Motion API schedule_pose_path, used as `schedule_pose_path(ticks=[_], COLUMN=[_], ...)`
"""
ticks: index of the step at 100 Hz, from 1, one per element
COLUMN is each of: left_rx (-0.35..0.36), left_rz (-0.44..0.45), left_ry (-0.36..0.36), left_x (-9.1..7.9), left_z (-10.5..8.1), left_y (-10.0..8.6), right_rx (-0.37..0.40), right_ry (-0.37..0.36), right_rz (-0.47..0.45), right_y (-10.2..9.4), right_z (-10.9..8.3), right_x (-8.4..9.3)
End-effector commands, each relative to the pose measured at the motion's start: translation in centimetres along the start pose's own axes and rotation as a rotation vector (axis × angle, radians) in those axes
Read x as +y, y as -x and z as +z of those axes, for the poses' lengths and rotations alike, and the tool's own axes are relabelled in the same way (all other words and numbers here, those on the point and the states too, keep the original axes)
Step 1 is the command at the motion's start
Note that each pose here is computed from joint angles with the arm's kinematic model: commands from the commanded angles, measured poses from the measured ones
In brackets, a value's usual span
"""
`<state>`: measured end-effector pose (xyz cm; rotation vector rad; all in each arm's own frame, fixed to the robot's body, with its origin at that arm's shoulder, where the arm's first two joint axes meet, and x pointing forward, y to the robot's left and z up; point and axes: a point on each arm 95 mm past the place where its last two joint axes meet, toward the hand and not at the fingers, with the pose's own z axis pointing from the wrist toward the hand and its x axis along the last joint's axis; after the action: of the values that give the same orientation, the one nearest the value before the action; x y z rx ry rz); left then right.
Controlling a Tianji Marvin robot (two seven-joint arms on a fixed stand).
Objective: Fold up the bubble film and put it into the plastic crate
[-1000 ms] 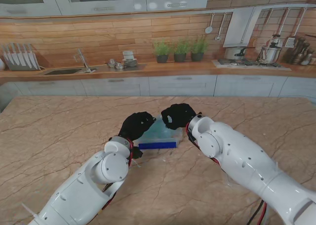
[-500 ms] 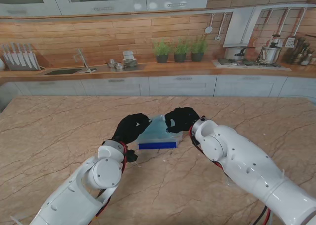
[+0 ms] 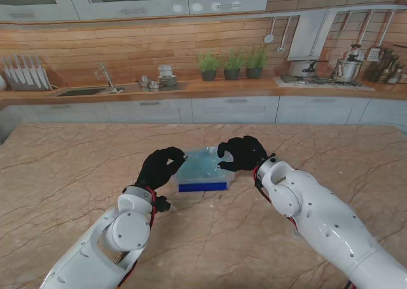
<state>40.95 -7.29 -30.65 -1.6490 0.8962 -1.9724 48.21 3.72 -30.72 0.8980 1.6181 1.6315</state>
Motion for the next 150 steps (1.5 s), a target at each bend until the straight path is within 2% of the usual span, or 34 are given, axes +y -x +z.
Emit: schedule_pose_path(ticks=[1, 21, 31, 41, 47, 57, 71, 85, 99, 110, 123, 133, 150], left_rx=[-0.004, -0.007, -0.01, -0.014, -0.021, -0.035, -0.064, -0.103, -0.147, -0.182, -0.206, -0.215, -0.233], left_rz=[-0.013, -0.009, -0.018, -0.01, 0.0, 0.026, 0.081, 0.115, 0.133, 0.143, 0.142, 0.142, 0.135], left_ry=[0.0, -0.002, 0.035, 0.093, 0.122, 0.177, 0.258, 0.332, 0.333, 0.329, 0.328, 0.332, 0.335], left_x=[-0.1, -0.6, -0.5, -0.4, -0.3, -0.3, -0.1, 0.3, 0.9, 1.1, 1.2, 1.2, 1.2], left_z=[-0.6, -1.7, -2.5, -3.3, -3.7, -4.4, -5.1, -5.6, -5.8, -5.7, -5.7, -5.7, -5.7], left_y=[0.1, 0.6, 0.6, 0.7, 0.7, 0.6, 0.7, 0.9, 1.3, 1.7, 1.9, 2.1, 2.3], right_rx=[0.009, -0.002, -0.035, -0.102, -0.172, -0.305, -0.482, -0.682, -0.862, -0.967, -1.054, -1.091, -1.125], right_ry=[0.005, 0.063, 0.071, 0.05, 0.026, -0.058, -0.088, -0.158, -0.193, -0.208, -0.245, -0.27, -0.254], right_rz=[0.023, -0.002, -0.014, -0.05, -0.084, -0.143, -0.172, -0.167, -0.145, -0.12, -0.092, -0.089, -0.036], right_y=[-0.5, -0.1, 0.4, 1.3, 2.0, 3.1, 4.8, 6.6, 8.3, 9.1, 9.5, 9.8, 10.5], right_z=[-0.7, -3.4, -5.6, -8.6, -10.8, -15.0, -19.8, -24.0, -27.1, -28.8, -29.8, -30.2, -30.1], right_x=[0.0, 1.2, 2.1, 3.0, 3.4, 3.7, 3.0, 1.5, -0.7, -2.5, -4.2, -5.3, -6.9])
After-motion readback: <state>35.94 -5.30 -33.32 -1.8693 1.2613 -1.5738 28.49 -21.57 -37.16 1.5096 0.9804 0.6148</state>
